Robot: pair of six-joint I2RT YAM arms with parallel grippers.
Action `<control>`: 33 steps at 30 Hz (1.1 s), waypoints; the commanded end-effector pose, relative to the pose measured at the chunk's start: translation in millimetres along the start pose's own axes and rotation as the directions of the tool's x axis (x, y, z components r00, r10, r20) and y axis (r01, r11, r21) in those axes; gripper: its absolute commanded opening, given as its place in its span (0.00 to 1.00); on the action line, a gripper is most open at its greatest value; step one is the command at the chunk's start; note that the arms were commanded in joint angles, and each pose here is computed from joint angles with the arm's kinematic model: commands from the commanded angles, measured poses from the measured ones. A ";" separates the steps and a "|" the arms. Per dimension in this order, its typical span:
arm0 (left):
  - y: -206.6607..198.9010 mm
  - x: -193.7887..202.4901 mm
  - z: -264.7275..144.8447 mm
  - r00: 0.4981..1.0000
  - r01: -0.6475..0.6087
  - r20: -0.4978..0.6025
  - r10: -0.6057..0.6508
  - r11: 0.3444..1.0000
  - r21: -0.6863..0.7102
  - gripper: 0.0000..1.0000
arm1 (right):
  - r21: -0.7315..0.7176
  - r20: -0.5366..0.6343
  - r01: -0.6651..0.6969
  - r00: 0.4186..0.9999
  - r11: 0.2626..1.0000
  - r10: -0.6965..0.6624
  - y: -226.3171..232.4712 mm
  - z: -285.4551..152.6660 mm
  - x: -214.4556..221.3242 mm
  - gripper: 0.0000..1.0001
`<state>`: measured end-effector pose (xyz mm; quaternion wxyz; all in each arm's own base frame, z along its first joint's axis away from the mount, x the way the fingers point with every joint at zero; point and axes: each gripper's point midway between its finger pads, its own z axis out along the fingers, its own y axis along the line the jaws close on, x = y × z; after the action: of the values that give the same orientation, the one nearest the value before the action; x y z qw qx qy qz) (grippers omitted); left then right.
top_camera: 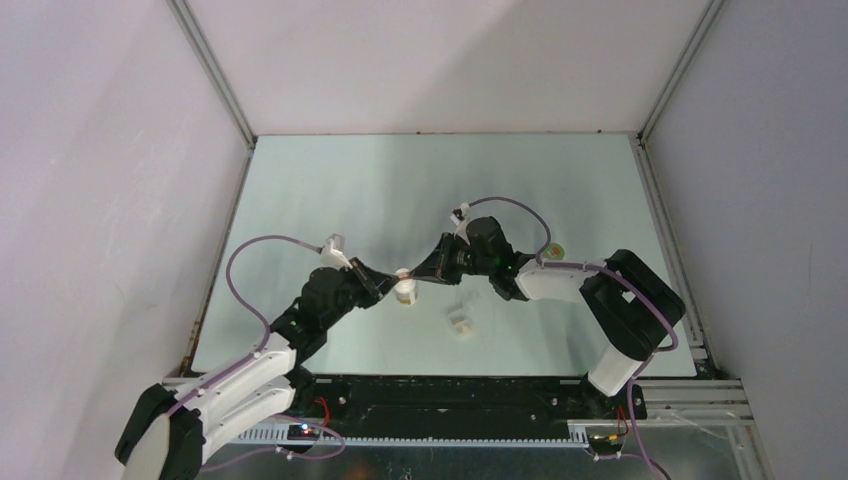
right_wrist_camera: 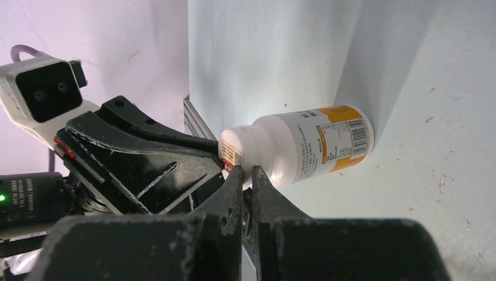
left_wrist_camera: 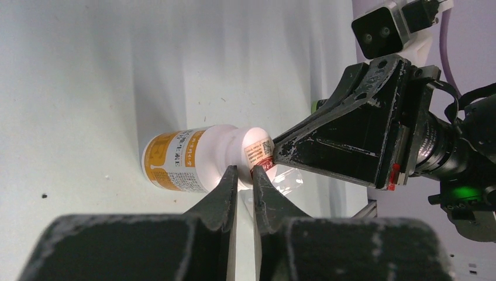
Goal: Sort the pills into containers
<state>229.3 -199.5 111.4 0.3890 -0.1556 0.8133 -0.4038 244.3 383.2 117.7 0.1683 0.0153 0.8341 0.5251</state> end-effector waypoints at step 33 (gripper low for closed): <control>15.2 -3.0 -0.7 0.993 -0.119 -0.023 0.118 0.988 -0.103 0.30 | 0.224 -0.070 0.157 0.987 0.962 -0.144 -12.1 4.5 9.7 0.40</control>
<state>234.2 -195.0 113.0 0.4062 -0.1332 0.8234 -0.3732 239.1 387.4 115.1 0.1897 -0.0303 0.8786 0.4372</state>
